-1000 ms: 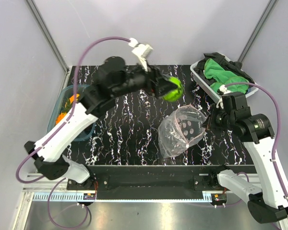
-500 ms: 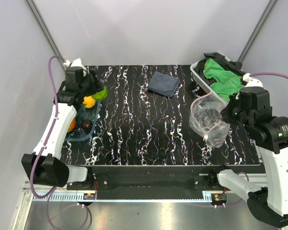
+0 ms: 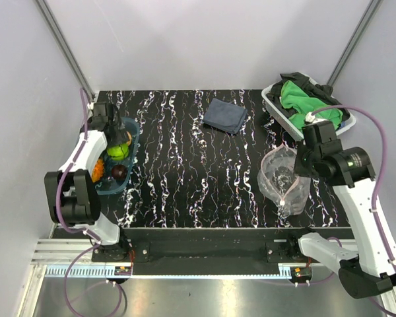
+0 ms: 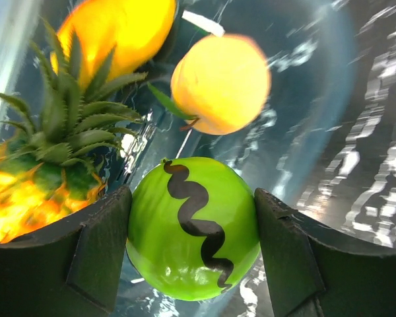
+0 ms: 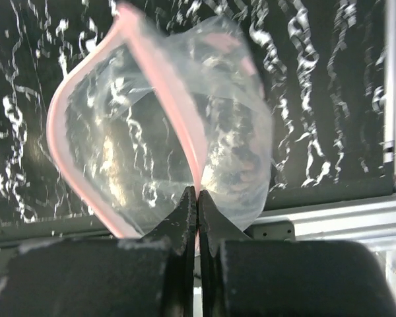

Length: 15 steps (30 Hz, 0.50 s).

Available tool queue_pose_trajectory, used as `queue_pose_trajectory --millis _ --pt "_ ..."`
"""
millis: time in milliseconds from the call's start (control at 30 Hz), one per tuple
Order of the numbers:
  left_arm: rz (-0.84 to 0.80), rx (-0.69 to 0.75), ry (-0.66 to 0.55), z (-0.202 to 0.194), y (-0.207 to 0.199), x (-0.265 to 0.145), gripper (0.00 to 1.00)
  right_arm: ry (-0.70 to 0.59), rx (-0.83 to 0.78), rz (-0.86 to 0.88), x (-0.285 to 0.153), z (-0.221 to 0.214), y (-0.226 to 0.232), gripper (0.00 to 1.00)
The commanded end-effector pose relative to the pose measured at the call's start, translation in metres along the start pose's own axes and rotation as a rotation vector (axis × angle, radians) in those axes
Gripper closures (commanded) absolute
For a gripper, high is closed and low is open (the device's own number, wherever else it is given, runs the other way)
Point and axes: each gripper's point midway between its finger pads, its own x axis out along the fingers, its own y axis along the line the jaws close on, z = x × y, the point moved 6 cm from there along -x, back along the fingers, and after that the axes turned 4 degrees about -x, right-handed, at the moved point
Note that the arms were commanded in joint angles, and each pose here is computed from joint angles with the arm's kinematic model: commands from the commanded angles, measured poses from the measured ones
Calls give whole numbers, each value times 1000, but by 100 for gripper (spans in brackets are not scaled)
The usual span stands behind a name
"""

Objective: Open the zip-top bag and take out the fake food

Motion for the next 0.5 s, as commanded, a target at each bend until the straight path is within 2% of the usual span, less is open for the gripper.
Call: queue_pose_trajectory --millis 0,67,100,133,200,300,333,467 --pt "52 33 -44 13 4 21 99 27 -3 72 7 -2 11 100" --pt "78 46 -26 12 6 29 89 41 -2 89 10 -6 14 100" --pt "95 52 -2 7 8 34 69 43 6 98 13 -6 16 100" --pt "112 53 -2 6 10 35 59 50 12 105 15 -7 18 100" --pt "136 42 11 -2 14 37 33 61 16 134 17 -7 23 100" --pt "131 18 -10 -1 15 25 15 99 29 166 22 -3 31 100" --pt "126 15 -17 -1 15 22 1 106 37 171 25 -3 33 100" --pt "103 15 -79 7 5 -11 1 116 48 226 37 2 46 98"
